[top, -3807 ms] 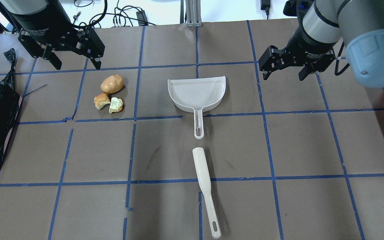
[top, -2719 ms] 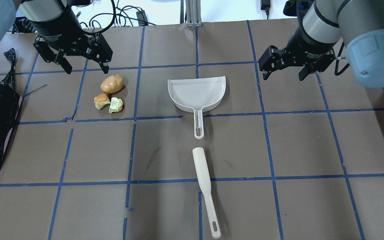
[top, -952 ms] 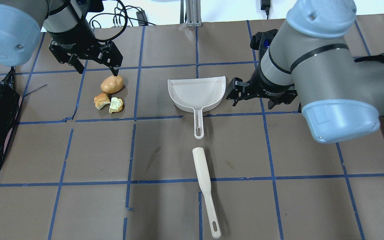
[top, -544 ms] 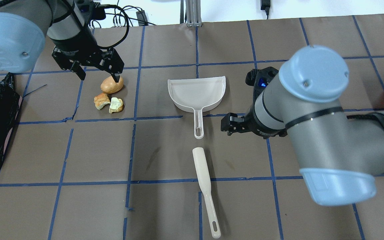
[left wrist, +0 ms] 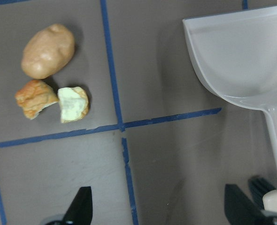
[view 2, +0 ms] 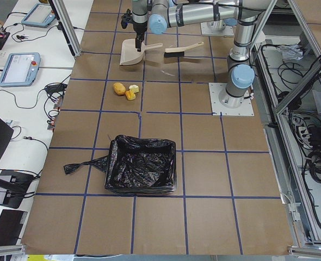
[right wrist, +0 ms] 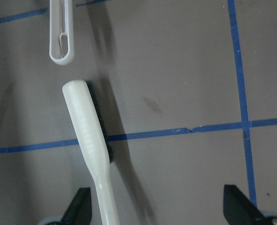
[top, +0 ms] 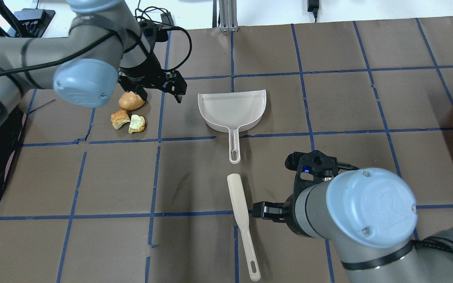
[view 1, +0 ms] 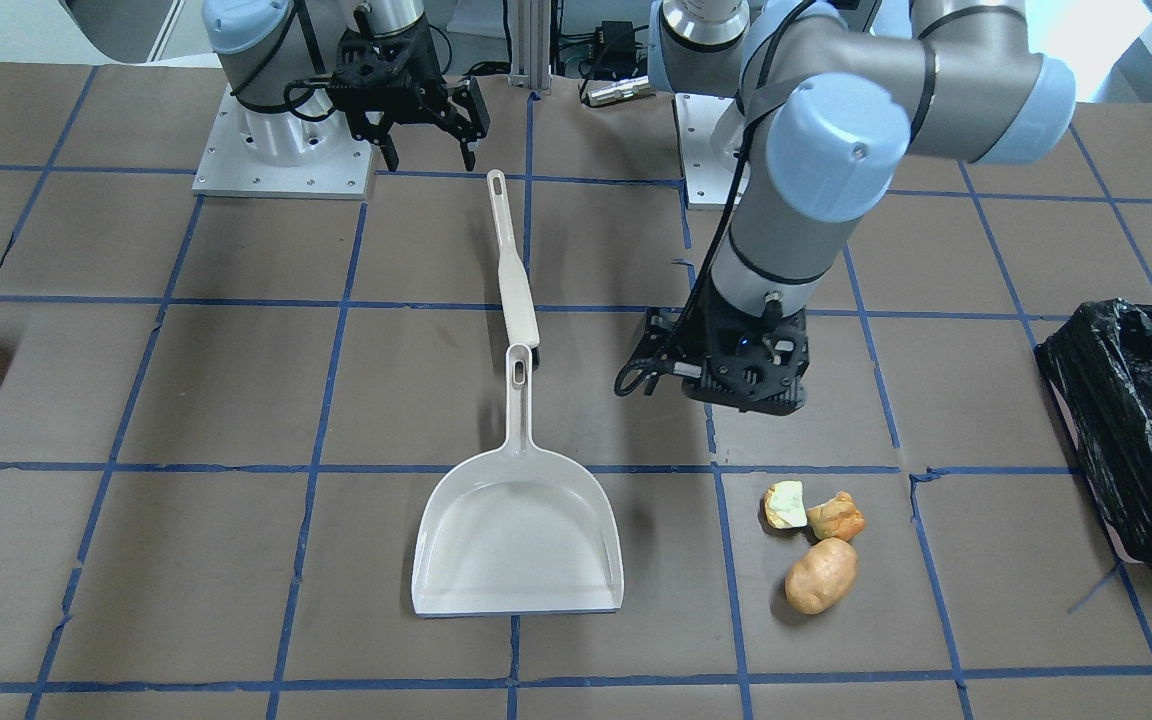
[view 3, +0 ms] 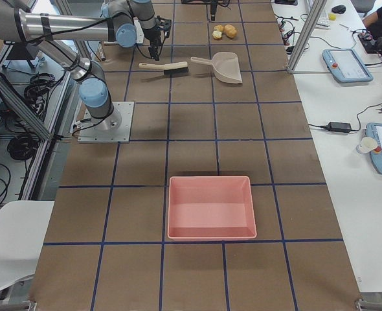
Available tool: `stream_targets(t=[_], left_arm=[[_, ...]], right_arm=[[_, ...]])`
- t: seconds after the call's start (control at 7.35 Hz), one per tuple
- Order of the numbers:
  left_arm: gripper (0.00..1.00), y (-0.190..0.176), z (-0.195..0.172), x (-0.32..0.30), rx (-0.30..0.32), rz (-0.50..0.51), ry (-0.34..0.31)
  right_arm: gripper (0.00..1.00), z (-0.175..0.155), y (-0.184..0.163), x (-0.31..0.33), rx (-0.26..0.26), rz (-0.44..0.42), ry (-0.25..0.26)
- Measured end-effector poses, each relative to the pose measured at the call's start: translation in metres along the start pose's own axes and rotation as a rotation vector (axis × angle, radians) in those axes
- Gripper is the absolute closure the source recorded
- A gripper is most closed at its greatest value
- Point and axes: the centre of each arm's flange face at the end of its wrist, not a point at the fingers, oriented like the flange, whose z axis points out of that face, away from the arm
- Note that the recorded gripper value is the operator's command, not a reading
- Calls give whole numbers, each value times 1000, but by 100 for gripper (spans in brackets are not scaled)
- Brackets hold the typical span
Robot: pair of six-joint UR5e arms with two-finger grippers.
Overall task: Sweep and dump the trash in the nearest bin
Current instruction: 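Grasp the dustpan handle with the left gripper while the right gripper grasps the brush handle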
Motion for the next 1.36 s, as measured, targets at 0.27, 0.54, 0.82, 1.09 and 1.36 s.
stream_targets(t=[0.27, 0.54, 0.82, 1.09, 1.36], left_arm=[[0, -2, 51, 60, -2, -26, -3], [2, 16, 74, 99, -16, -29, -17], [2, 28, 97, 127, 3, -38, -11], [2, 43, 115, 145, -14, -19, -11], [2, 56, 129, 152, -19, -20, -6]], right_arm=[[0, 12, 13, -15, 20, -7, -24], [0, 37, 8, -22, 22, -15, -3], [1, 54, 17, -34, 22, -31, 36], [0, 69, 28, -45, 16, -54, 70], [0, 81, 36, -57, 18, -94, 66]])
